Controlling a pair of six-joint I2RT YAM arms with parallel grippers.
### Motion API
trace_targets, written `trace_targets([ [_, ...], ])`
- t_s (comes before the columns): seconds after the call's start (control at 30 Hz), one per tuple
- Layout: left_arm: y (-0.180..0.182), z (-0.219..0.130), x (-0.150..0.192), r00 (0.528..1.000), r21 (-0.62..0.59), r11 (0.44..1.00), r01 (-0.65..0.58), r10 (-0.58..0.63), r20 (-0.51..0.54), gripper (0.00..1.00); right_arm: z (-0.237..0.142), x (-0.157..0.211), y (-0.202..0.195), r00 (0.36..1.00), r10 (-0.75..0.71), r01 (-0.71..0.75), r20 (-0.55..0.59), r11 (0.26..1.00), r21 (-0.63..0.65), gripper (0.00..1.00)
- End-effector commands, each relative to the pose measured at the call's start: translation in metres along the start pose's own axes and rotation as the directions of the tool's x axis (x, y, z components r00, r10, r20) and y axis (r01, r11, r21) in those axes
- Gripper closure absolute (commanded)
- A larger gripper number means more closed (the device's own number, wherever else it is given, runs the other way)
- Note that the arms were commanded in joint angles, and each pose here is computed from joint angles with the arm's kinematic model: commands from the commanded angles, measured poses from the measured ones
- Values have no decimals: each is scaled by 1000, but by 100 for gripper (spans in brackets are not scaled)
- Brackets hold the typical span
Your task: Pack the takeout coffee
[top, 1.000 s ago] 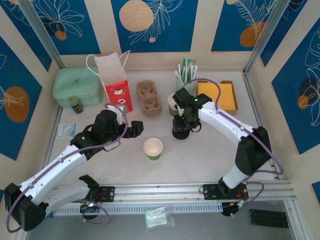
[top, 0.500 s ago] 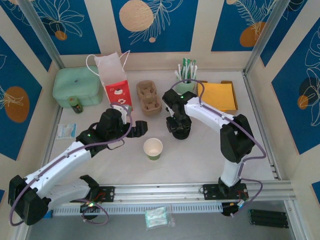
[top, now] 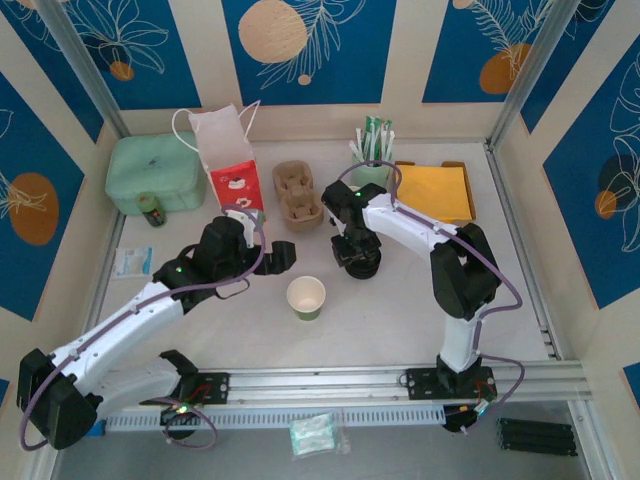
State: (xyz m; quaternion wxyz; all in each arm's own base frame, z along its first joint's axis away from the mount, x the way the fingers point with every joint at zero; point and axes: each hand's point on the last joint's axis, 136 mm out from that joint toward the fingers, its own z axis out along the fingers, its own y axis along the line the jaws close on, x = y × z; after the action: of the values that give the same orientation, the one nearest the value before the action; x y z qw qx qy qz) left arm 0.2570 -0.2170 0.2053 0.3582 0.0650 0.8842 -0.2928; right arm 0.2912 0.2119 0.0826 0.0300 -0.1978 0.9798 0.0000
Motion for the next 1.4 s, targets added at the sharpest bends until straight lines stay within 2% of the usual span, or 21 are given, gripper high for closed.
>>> trace_targets([
  [0.0, -16, -6, -12, 1000, 45, 999, -2, 0, 30, 1, 1, 0, 2, 1000, -14, 14, -16, 1000, -1, 55],
  [0.3, -15, -7, -12, 999, 43, 999, -4, 2, 32, 1, 6, 0, 0, 999, -16, 16, -28, 1000, 0, 58],
  [0.7, -14, -9, -14, 999, 37, 999, -12, 10, 40, 1, 3, -3, 2, 1000, -16, 15, -21, 1000, -15, 74],
  [0.9, -14, -9, -14, 999, 36, 999, -15, 14, 40, 1, -8, -5, 1, 1000, -15, 15, 0, 1000, -15, 84],
  [1.37, -21, -13, -23, 998, 55, 998, -8, 4, 67, 1, -58, -9, -2, 992, 22, -14, 127, 998, -58, 90],
])
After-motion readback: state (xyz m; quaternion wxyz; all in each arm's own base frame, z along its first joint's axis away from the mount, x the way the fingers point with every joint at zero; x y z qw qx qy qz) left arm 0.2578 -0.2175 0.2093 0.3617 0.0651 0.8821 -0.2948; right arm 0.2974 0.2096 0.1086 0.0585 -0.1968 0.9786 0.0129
